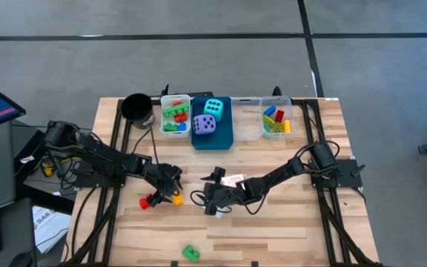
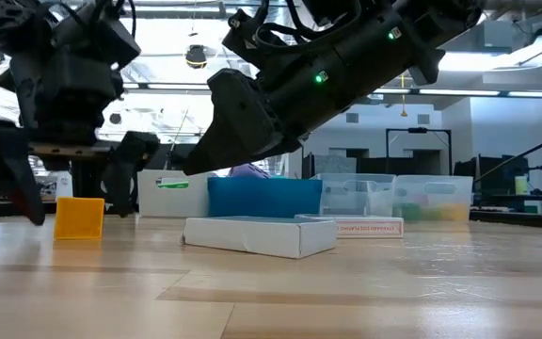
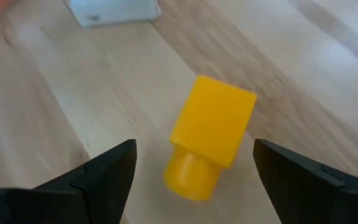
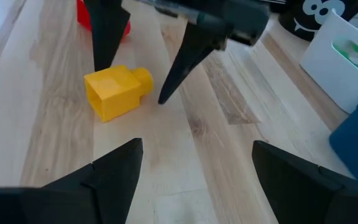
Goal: Pick & Place Toys
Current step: Put the large yellow game piece into the white bin
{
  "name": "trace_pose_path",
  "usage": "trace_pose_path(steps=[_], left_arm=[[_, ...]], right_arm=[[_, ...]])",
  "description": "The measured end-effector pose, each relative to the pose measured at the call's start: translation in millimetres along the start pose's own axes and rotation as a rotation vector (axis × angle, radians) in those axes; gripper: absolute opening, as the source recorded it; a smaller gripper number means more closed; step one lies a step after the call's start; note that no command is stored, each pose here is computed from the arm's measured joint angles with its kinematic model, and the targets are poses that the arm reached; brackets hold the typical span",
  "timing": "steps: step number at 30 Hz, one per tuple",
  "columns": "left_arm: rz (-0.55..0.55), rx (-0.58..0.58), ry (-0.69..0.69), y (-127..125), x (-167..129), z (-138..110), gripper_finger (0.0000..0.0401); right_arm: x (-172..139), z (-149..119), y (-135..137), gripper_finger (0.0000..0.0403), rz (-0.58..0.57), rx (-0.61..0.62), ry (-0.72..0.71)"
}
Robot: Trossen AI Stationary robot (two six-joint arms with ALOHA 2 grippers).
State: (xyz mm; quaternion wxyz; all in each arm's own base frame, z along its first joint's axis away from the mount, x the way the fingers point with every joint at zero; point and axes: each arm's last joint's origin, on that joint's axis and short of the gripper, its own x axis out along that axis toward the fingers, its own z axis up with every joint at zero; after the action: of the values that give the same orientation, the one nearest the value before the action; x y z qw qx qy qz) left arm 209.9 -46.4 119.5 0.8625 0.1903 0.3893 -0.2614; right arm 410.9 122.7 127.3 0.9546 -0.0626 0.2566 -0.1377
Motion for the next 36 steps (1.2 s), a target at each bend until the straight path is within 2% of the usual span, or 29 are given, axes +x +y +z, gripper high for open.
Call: trace_pose_path(steps=[4, 8, 11, 17, 27, 32, 36], left_arm=[[-0.008, -0.007, 0.015, 0, 5, -2, 0.0309], [-0.004, -0.006, 0.004, 1, 6, -2, 0.028], [0.003, -0.002, -0.014, 1, 4, 1, 0.0237], [0.013, 0.002, -0.038, 2, 3, 3, 0.0126], [0.059, -0.018, -0.084, 6, -5, 8, 0.0126], [0.215, -0.024, -0.15, 15, -28, 17, 0.0126], [0.402, -0.05, -0.188, 22, -54, 21, 0.0126]], right_arm=[[0, 0, -1, 0.0299, -0.001, -0.004, 0.0], [1, 0, -2, 0.0299, -0.006, -0.005, 0.001], [2, 0, -4, 0.0299, -0.01, -0.003, 0.003], [4, 1, -6, 0.0299, -0.014, -0.001, 0.004], [3, 0, -5, 0.0299, -0.013, -0.002, 0.005], [3, 0, -6, 0.0299, -0.013, -0.002, 0.005], [3, 0, -5, 0.0299, -0.01, -0.003, 0.005]])
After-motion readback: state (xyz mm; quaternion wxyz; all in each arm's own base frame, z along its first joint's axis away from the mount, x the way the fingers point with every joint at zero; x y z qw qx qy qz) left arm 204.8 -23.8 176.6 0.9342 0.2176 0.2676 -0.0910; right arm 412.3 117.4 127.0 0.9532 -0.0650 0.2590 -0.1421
